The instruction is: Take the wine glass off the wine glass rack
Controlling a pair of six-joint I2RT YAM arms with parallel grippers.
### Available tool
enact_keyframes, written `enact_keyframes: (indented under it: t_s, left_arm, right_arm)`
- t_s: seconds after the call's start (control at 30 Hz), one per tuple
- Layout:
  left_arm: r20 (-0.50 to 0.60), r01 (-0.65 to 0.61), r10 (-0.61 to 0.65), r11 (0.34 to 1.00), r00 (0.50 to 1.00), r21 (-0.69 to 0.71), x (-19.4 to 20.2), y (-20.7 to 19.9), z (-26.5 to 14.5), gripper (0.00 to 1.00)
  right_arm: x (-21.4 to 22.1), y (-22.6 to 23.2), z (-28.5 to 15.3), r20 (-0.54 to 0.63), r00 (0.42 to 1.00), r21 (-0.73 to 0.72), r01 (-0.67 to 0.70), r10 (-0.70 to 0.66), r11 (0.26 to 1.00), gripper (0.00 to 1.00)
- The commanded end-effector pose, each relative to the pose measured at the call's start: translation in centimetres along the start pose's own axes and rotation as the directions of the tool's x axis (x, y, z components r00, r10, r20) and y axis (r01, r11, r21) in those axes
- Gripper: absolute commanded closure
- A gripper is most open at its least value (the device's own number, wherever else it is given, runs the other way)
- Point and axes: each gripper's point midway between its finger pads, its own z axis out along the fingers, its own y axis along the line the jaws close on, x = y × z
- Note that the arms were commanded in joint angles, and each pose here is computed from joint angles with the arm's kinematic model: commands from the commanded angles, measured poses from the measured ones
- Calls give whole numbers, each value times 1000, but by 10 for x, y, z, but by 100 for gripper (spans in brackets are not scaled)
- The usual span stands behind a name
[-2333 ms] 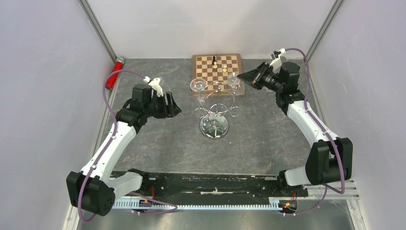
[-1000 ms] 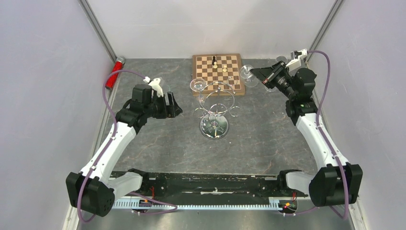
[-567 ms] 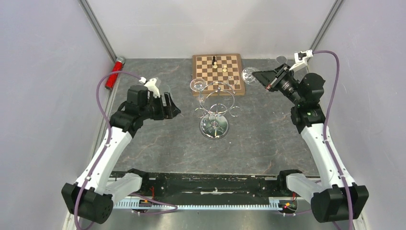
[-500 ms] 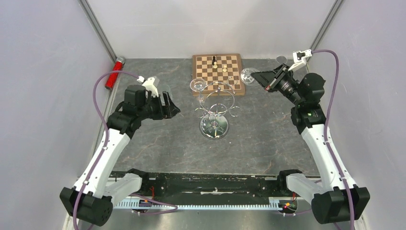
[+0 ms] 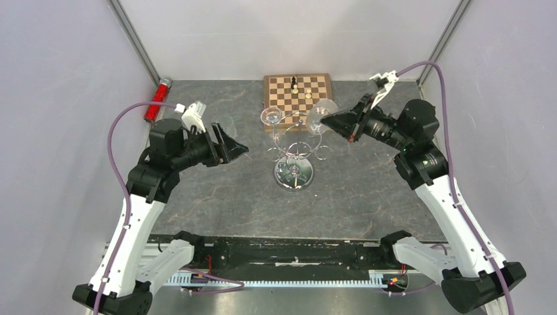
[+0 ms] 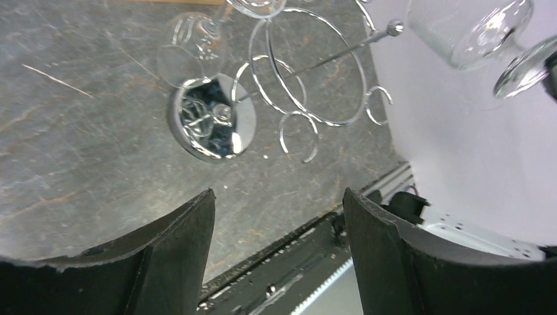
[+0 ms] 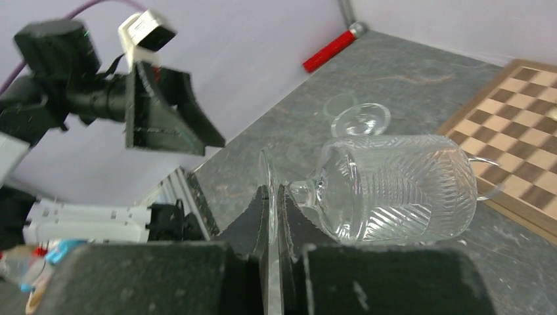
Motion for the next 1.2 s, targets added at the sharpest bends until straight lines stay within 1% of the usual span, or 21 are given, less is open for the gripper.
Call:
enact_keyframes:
  t_s: [0.0, 0.17, 0.37, 0.6, 0.73, 0.83, 1.0, 1.17]
  left_arm:
    - [-7, 79, -79, 989, 997, 126, -5, -36, -16, 23]
    - [-11, 137, -138, 970, 990, 199, -8, -55, -25, 23]
    - [-45, 213, -210, 926, 977, 312, -9, -77, -29, 23]
    - [-97, 286, -270, 873, 958, 396, -5, -85, -23, 24]
    - [-114, 310, -290, 846, 950, 435, -4, -89, -22, 24]
    - [-119, 323, -303, 830, 946, 455, -3, -90, -23, 24]
    - [-134, 349, -327, 795, 935, 496, -1, -94, -25, 24]
    - [-151, 366, -337, 782, 929, 505, 4, -93, -26, 24]
  right_arm:
    - [-25, 49, -4, 55, 975, -135, 221, -215, 966, 100]
    - [-21, 72, -1, 73, 951, -204, 311, -302, 928, 100]
    - [-13, 94, 3, 100, 917, -266, 400, -387, 877, 100]
    - [-4, 118, 10, 173, 874, -331, 485, -454, 809, 100]
    - [-2, 131, 17, 229, 845, -341, 534, -483, 773, 100]
    - [5, 138, 23, 243, 836, -354, 549, -493, 757, 100]
    - [9, 147, 34, 272, 812, -326, 582, -516, 745, 100]
    - [14, 154, 44, 284, 797, -309, 602, -532, 736, 100]
